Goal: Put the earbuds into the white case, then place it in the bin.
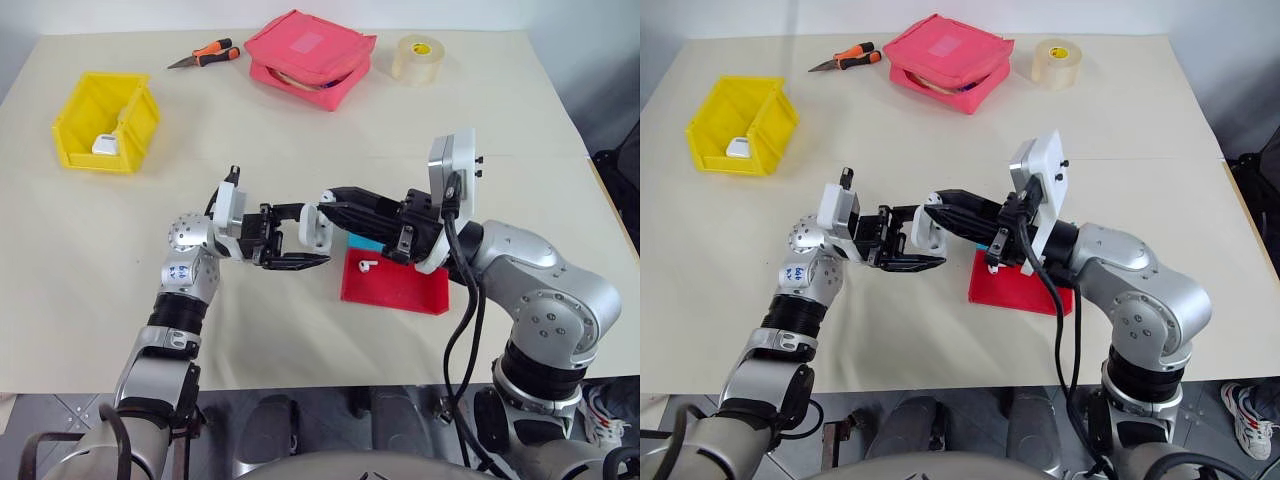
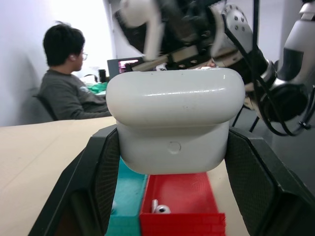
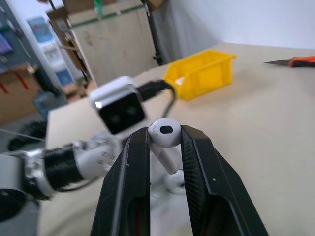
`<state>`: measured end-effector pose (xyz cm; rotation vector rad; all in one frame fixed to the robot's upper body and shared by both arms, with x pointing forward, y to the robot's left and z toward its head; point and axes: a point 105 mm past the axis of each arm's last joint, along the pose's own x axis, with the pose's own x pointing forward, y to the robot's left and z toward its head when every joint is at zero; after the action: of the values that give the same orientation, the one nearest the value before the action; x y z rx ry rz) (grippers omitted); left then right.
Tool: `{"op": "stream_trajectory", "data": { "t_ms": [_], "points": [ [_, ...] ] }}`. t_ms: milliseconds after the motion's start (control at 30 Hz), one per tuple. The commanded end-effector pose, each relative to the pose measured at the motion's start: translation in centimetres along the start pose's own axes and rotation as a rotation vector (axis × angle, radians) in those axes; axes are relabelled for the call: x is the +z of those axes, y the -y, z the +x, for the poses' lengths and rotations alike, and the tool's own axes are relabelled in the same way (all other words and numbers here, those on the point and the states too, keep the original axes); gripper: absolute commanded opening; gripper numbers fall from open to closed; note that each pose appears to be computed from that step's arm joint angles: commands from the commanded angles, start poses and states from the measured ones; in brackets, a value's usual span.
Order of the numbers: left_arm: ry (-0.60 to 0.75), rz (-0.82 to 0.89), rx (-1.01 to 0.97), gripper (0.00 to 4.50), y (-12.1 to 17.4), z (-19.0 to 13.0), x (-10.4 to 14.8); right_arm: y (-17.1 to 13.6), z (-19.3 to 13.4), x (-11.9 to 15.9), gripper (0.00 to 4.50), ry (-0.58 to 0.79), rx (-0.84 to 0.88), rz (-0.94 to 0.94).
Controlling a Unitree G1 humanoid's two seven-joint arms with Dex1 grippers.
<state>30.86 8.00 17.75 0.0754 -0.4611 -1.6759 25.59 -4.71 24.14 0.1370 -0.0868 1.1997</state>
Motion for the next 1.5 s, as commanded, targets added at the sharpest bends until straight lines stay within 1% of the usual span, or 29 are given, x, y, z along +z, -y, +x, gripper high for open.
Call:
{"op": "stream_trajectory", "data": {
  "t_ms": [33,300,600,700,867,1100,1333,1500],
  "points": [
    [0.017,0.027,-0.125,2.79,0.7,0.0,1.0,-1.2,0.0,-0.1,0.51,0.009,0.018,-0.017],
    [0.017,0.024,-0.143,2.79,1.1,-0.2,1.4,-1.4,0.0,-1.3,0.51,-0.023,0.025,0.006],
    [0.023,0.016,-0.162,2.79,1.9,0.0,1.2,-1.4,0.6,-1.6,0.51,-0.026,0.053,-0.001],
    [0.027,0.015,-0.168,2.79,2.1,0.1,1.2,-1.3,0.4,-2.1,0.51,-0.054,0.054,-0.004],
    [0.036,0.011,-0.172,2.79,2.2,0.4,1.3,-1.2,-0.2,-3.7,0.51,-0.128,0.054,-0.005],
    [0.003,-0.02,-0.161,2.79,1.8,0.8,0.9,-1.3,-1.2,-4.4,0.51,-0.178,0.069,0.0],
    [-0.041,-0.036,-0.173,2.79,1.9,1.4,0.5,-0.4,-2.3,-5.7,0.51,-0.236,0.038,-0.002],
    [-0.054,-0.009,-0.193,2.79,1.8,1.5,0.8,0.8,-3.4,-6.6,0.51,-0.276,0.006,-0.008]
  ]
}}
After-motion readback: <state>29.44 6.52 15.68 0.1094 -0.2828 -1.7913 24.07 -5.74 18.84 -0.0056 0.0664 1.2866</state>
